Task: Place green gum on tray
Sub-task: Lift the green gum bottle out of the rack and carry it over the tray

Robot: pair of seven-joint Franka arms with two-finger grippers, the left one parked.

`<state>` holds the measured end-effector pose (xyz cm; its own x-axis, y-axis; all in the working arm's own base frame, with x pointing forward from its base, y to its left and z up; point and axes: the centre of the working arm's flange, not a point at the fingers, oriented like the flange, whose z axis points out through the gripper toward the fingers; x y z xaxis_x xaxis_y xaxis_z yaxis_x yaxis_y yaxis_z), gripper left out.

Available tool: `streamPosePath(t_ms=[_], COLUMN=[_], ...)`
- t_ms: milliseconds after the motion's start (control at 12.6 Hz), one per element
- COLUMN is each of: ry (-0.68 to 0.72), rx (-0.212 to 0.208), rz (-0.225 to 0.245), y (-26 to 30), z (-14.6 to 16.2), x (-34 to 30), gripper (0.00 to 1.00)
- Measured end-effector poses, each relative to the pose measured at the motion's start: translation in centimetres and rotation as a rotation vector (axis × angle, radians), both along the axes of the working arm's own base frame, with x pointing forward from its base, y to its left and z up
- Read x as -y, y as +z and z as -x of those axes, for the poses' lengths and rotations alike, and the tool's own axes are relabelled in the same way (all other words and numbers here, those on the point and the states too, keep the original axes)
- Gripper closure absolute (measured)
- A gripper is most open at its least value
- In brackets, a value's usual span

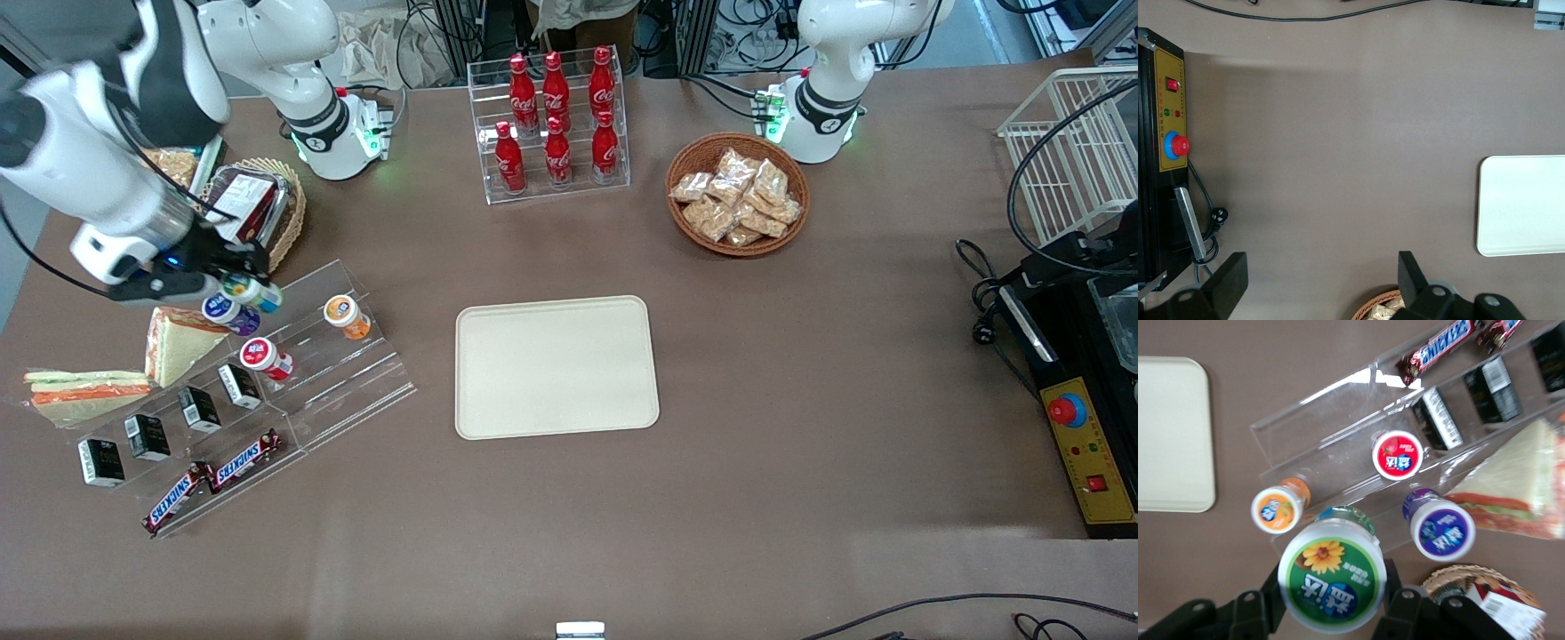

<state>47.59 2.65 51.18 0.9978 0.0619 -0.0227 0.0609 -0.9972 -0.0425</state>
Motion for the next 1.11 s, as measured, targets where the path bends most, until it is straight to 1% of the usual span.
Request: streamPosePath(t_ms=[159,239,398,477,557,795,955,1114], ry=[0.022,0.027,-0.026,-0.056,-0.091,-0.213,-0.289,-0.316], rx=[0.025,0.028,0.036,0.038,0.035,0.005,0.013,0.004], rz=[-0.002,-0.003,-0.005,-0.006,-0.006,0.007,0.003,0.012], y=[6.2,8.4,11.0,11.5,11.5,10.1,8.5,5.7], z=[-0.2,0.0,0.1,0.0,0.0,0.2,0.2,-0.4], x=[-0.9,-1.4,-3.3,-5.4,-7.9,-16.6,-21.9,-25.0], gripper=[0.41,0.41,0.41,0.41,0.41,0.41,0.41,0.41])
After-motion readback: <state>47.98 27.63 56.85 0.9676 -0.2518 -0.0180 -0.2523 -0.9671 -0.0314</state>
